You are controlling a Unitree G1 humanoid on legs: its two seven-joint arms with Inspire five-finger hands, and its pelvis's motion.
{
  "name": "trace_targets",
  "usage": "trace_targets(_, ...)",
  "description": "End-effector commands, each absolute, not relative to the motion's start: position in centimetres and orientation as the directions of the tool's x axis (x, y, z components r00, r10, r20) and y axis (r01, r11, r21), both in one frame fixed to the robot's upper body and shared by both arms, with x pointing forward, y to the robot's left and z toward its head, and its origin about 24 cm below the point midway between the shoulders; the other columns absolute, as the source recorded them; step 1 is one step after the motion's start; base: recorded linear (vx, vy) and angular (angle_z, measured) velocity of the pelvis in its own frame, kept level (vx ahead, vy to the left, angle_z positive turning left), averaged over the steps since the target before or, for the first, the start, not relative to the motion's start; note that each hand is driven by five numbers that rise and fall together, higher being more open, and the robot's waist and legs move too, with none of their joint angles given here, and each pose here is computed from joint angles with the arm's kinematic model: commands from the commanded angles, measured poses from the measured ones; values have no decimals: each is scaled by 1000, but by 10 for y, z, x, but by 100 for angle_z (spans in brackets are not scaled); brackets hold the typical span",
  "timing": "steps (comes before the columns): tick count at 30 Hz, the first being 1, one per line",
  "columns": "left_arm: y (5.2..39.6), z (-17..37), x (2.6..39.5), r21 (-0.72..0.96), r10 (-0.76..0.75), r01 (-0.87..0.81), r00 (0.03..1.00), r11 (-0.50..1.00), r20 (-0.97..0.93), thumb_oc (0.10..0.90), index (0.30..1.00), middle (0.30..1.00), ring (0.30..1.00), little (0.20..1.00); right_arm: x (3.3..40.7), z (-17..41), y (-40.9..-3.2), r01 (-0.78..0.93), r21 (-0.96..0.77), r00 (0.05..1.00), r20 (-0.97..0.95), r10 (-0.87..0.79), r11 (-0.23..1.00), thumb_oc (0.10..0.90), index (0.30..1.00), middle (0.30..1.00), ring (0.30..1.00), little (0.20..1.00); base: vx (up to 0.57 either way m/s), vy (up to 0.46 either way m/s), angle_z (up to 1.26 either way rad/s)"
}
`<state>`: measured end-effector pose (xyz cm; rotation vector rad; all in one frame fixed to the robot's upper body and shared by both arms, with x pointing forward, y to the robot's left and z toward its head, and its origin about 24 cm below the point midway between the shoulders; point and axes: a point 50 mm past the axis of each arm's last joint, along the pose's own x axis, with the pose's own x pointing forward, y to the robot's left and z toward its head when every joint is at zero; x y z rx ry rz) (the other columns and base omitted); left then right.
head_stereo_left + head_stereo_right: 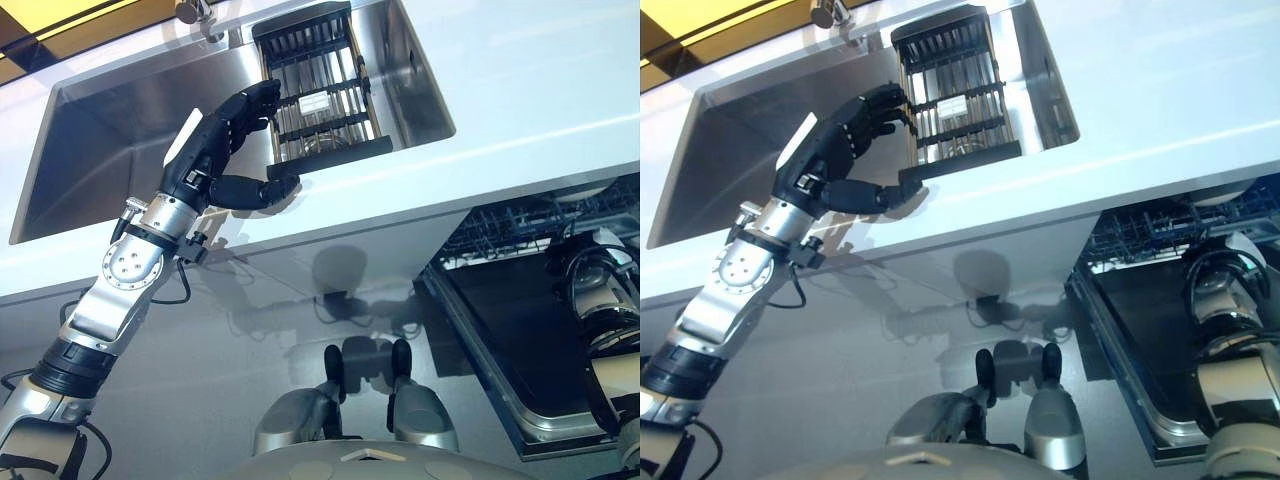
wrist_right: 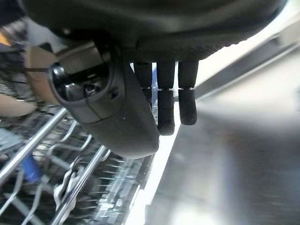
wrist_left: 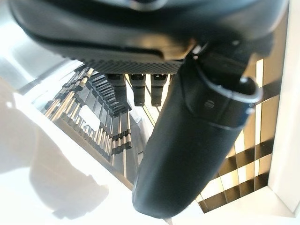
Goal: Pick up plates and place into dishwasher.
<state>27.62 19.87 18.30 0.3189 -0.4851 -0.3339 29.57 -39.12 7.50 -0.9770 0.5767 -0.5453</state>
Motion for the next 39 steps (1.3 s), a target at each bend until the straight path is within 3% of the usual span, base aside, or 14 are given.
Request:
trace_targets(1, 193, 224, 271, 373, -395, 189, 681, 908, 617, 800, 900, 900, 900, 900, 336, 158, -372, 421, -827, 814, 164, -557, 372, 100, 300, 300, 300, 200, 0, 0, 0)
trace_targets(9, 191, 226, 271, 378, -410, 202, 666, 903, 623, 800, 900, 900, 900, 900, 340, 175, -368, 450, -818, 819, 218, -531, 358, 100, 300, 300, 300, 200, 0, 0, 0)
trace_targets(18, 191, 227, 270, 385, -429, 222, 656, 896, 621, 800, 900, 900, 900, 900, 337, 163, -366, 361, -863, 861, 162, -481, 355, 100, 300, 300, 300, 200, 0, 0, 0)
trace_targets(30, 194, 211, 267, 346, -407, 235, 688, 908, 601, 800, 900, 900, 900, 900, 305, 130, -360, 405, -828, 875, 227, -428, 388, 100, 300, 300, 300, 200, 5, 24, -8)
trace_targets(31, 195, 210, 266, 345, -406, 235, 690, 909, 599, 800, 900, 900, 900, 900, 299, 123, -361, 392, -833, 877, 210, -432, 390, 322, 491, 491, 491, 422, 6, 36, -11)
trace_targets(32, 195, 209, 266, 346, -407, 235, 691, 908, 597, 800, 900, 900, 900, 900, 294, 118, -363, 376, -837, 878, 185, -441, 397, 800, 900, 900, 900, 900, 9, 37, -14)
trace_targets(39, 201, 201, 265, 330, -379, 216, 717, 919, 585, 800, 900, 900, 900, 900, 263, 82, -367, 270, -835, 885, 19, -466, 479, 800, 900, 900, 900, 900, 6, 24, -16)
